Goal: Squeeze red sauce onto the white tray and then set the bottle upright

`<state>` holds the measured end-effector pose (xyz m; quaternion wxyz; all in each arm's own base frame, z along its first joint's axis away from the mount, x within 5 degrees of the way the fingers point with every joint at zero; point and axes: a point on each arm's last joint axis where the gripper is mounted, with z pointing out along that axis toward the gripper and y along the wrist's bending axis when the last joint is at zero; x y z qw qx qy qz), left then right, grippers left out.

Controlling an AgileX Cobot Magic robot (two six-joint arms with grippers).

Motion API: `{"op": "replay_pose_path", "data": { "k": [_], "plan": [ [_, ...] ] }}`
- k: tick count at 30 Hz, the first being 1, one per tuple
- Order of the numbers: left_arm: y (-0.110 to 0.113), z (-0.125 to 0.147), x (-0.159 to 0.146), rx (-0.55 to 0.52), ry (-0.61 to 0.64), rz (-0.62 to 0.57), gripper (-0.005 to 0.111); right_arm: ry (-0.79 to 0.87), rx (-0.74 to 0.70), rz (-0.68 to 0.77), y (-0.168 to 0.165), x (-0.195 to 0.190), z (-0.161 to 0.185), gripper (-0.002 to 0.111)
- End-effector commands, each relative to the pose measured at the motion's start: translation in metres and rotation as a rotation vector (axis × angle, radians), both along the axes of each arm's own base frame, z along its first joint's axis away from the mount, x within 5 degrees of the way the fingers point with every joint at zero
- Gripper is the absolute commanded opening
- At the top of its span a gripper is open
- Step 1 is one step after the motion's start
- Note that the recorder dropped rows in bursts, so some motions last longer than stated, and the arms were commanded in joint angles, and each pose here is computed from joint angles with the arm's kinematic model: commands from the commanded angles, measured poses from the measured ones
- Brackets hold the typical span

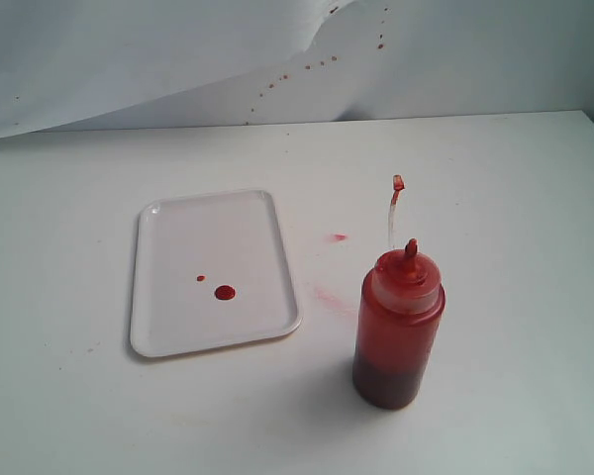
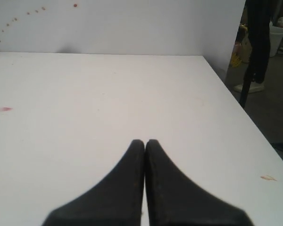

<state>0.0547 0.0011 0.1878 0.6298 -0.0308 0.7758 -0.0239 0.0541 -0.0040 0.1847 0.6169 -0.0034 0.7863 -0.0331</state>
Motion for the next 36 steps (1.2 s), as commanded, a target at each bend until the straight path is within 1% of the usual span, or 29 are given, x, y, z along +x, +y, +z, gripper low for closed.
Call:
{"op": "replay_pose_path", "data": {
  "k": [1,8,13,36],
  "plan": [
    [0.0000,-0.0006,-0.0001,0.001,-0.008,0.000,0.000,0.001,0.032,0.007,0.0012,-0.0003,-0.0012,0.000],
    [0.0000,-0.0006,-0.0001,0.001,-0.008,0.000,0.000,0.001,0.030,0.007,0.0012,-0.0003,-0.0012,0.000],
    [0.0000,-0.0006,-0.0001,0.001,-0.008,0.000,0.000,0.003,-0.020,0.020,0.0012,-0.0003,-0.0012,0.000],
    [0.0000,-0.0006,-0.0001,0.003,-0.008,-0.001,0.000,0.003,-0.003,0.022,0.0017,-0.0003,-0.0012,0.000]
  ]
}}
